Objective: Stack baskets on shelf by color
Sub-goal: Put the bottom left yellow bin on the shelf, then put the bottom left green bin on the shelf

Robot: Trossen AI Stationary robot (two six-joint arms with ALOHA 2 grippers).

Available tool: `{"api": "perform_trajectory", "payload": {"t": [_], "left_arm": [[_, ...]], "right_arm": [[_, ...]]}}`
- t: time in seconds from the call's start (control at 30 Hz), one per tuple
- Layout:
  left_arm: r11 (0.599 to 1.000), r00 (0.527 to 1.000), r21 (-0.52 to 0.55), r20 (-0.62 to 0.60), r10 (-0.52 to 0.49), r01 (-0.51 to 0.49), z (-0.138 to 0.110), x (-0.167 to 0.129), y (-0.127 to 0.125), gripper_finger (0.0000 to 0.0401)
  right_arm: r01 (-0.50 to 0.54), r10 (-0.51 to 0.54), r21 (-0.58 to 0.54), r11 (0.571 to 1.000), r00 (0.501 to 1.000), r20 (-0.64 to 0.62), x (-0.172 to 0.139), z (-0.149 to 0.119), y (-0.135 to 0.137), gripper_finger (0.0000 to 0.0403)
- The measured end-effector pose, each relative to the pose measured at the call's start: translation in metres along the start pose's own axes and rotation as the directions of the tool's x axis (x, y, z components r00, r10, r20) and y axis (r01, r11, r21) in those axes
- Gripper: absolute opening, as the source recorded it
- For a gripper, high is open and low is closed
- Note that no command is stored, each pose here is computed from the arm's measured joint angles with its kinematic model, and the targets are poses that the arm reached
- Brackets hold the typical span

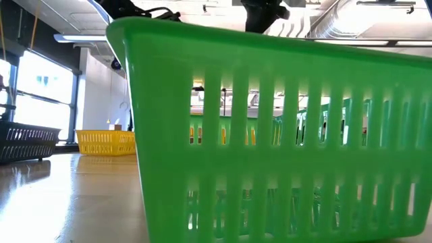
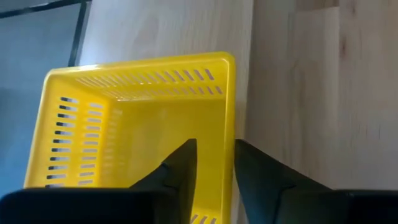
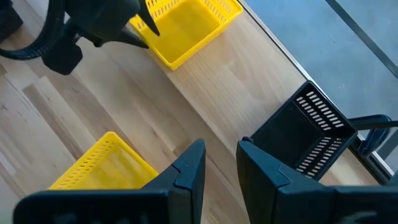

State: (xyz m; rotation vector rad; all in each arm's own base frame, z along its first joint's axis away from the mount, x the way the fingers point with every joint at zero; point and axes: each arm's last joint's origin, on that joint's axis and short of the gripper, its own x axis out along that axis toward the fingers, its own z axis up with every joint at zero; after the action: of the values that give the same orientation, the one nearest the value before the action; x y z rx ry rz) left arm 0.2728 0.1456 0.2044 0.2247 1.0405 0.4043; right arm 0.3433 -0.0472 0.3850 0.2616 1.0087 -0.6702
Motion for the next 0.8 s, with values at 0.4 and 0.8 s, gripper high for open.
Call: {"api": "perform_trajectory", "payload": {"t": [0.4, 0.8], "left_arm": [[0.999, 1.0, -0.039, 0.001, 0.001, -0.001, 0.014, -0.02, -0.01, 0.0161], [0.999, 0.999, -0.036, -0.044, -0.032, 0.031, 0.048, -0.062, -0.015, 0.0164]], "right_arm": [[-0.002, 0.002, 0.0, 1.0, 1.0, -0.014, 0.0, -0.001, 0.0, 0.0078], [-0.103, 0.103, 0.007, 0.995, 0.993, -0.053, -0.006, -0.01, 0.017, 0.0078]]}}
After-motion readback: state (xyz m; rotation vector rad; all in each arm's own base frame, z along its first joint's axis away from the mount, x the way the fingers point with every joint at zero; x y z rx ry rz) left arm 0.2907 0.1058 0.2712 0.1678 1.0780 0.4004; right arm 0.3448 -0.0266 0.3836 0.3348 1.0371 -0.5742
